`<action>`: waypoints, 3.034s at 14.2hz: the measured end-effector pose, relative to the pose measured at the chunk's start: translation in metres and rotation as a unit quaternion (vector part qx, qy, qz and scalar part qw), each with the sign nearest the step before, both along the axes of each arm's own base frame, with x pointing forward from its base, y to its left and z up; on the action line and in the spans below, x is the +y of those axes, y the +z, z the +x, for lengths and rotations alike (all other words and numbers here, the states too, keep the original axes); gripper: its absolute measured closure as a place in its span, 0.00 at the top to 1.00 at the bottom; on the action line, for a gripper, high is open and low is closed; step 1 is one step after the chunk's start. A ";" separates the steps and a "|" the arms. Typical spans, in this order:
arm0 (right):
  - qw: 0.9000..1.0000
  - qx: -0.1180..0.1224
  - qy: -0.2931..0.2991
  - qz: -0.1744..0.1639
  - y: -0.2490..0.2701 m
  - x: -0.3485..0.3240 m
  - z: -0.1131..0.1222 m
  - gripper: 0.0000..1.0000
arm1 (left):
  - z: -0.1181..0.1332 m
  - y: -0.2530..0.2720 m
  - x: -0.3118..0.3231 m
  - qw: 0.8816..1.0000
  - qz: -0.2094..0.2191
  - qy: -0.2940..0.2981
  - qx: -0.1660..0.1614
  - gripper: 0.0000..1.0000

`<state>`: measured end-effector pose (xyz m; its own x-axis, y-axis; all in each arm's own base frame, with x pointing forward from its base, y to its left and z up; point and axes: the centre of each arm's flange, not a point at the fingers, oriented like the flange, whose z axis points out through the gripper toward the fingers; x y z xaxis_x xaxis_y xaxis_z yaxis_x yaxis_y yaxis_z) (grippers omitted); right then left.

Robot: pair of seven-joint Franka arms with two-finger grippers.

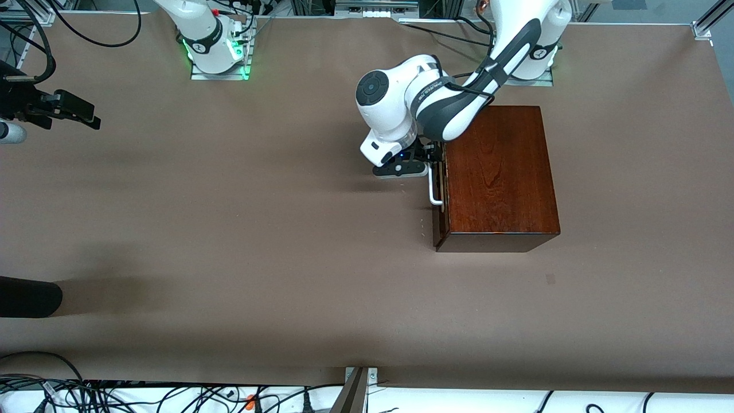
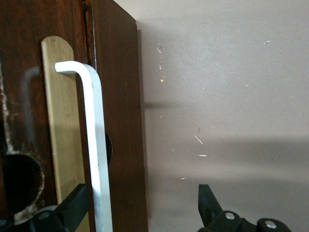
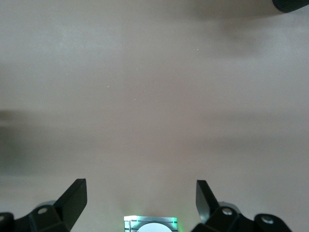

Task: Open drawer, take yellow block, close drawer
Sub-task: 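Pull the drawer out of the wooden box with the left gripper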

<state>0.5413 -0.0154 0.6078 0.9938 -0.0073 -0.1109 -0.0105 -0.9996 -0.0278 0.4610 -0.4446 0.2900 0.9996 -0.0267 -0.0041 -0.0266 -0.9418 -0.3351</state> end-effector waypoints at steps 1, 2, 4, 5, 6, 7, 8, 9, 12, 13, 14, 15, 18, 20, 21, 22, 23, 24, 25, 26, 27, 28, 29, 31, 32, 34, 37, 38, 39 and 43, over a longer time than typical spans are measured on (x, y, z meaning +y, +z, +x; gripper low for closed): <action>1.000 0.000 0.000 0.000 0.000 0.000 0.000 1.00 | 0.000 -0.004 0.000 1.000 0.004 0.002 -0.005 1.00; 1.000 0.000 0.000 0.000 0.000 0.000 0.000 1.00 | 0.000 -0.008 0.000 1.000 0.006 0.002 -0.005 1.00; 1.000 0.000 0.000 0.000 0.000 0.000 0.000 1.00 | 0.000 -0.015 0.000 1.000 0.007 0.003 -0.004 1.00; 1.000 0.000 0.000 0.000 0.000 0.000 0.000 1.00 | 0.001 -0.017 -0.001 1.000 0.007 0.003 -0.003 1.00; 1.000 0.000 0.000 0.000 0.000 0.000 0.000 1.00 | 0.001 -0.018 0.000 1.000 0.007 0.003 -0.003 1.00; 1.000 0.000 0.000 0.000 0.000 0.000 0.000 1.00 | 0.001 -0.018 -0.001 1.000 0.007 0.004 -0.004 1.00; 1.000 0.000 0.000 0.000 0.000 0.000 0.000 1.00 | 0.002 -0.018 -0.001 1.000 0.005 0.005 -0.005 1.00; 1.000 0.000 0.000 0.000 0.000 0.000 0.000 1.00 | 0.003 -0.017 -0.002 1.000 0.002 0.007 -0.007 1.00; 1.000 0.000 0.000 0.000 0.000 0.000 0.000 1.00 | 0.008 -0.014 -0.007 1.000 -0.005 0.017 -0.012 1.00; 1.000 0.000 0.000 0.000 0.000 0.000 0.000 1.00 | 0.008 -0.013 -0.011 1.000 -0.009 0.017 -0.014 1.00; 1.000 0.000 0.000 0.000 0.000 0.000 0.000 1.00 | 0.007 -0.012 -0.018 1.000 -0.014 0.018 -0.016 1.00; 1.000 0.000 0.000 0.000 0.000 0.000 0.000 1.00 | 0.005 -0.012 -0.025 0.999 -0.019 0.019 -0.018 1.00; 1.000 0.000 0.000 0.000 0.000 0.000 0.000 1.00 | 0.004 -0.011 -0.042 0.999 -0.030 0.017 -0.020 1.00; 1.000 0.000 0.000 0.000 0.000 0.000 0.000 1.00 | 0.003 -0.013 -0.046 0.999 -0.029 0.016 -0.020 1.00; 1.000 0.000 0.000 0.000 0.000 0.000 0.000 1.00 | 0.004 -0.012 -0.047 0.999 -0.028 0.016 -0.020 1.00; 1.000 0.000 0.000 0.000 0.000 0.000 0.000 1.00 | 0.003 -0.012 -0.051 0.999 -0.032 0.015 -0.021 1.00; 1.000 0.000 0.000 0.000 0.000 0.000 0.000 1.00 | 0.002 -0.012 -0.055 0.999 -0.034 0.014 -0.022 1.00; 1.000 0.000 0.000 0.000 0.000 0.000 0.000 1.00 | 0.002 -0.012 -0.058 0.999 -0.036 0.013 -0.022 1.00; 1.000 0.000 0.000 0.000 0.000 0.000 0.000 1.00 | 0.002 -0.012 -0.061 0.999 -0.037 0.013 -0.022 1.00; 1.000 0.000 0.000 0.000 0.000 0.000 0.000 1.00 | 0.001 -0.011 -0.065 0.999 -0.040 0.012 -0.022 1.00; 1.000 0.000 0.000 0.000 0.000 0.000 0.000 1.00 | 0.000 -0.011 -0.068 0.999 -0.042 0.011 -0.023 1.00; 1.000 0.000 0.000 0.000 0.000 0.000 0.000 1.00 | -0.001 -0.011 -0.071 0.999 -0.043 0.009 -0.023 1.00; 1.000 0.000 0.000 0.000 0.000 0.000 0.000 1.00 | -0.002 -0.011 -0.073 0.999 -0.042 0.009 -0.023 1.00; 1.000 0.000 0.000 0.000 0.000 0.000 0.000 1.00 | -0.002 -0.008 -0.082 0.998 -0.052 0.007 -0.025 1.00; 1.000 0.000 0.000 0.000 0.000 0.000 0.000 1.00 | -0.003 -0.008 -0.086 0.998 -0.056 0.007 -0.026 1.00; 1.000 0.000 0.000 0.000 0.000 0.000 0.000 1.00 | -0.003 -0.008 -0.093 0.998 -0.061 0.007 -0.027 1.00; 1.000 0.000 0.000 0.000 0.000 0.000 0.000 1.00 | -0.006 -0.002 -0.106 0.997 -0.074 0.008 -0.032 1.00; 1.000 0.000 0.000 0.000 0.000 0.000 0.000 1.00 | -0.008 0.000 -0.111 0.996 -0.077 0.007 -0.033 1.00; 1.000 0.000 0.000 0.000 0.000 0.000 0.000 1.00 | -0.009 0.001 -0.114 0.996 -0.078 0.006 -0.034 1.00; 1.000 0.000 0.000 0.000 0.000 0.000 0.000 1.00 | -0.010 0.003 -0.121 0.996 -0.086 0.009 -0.036 1.00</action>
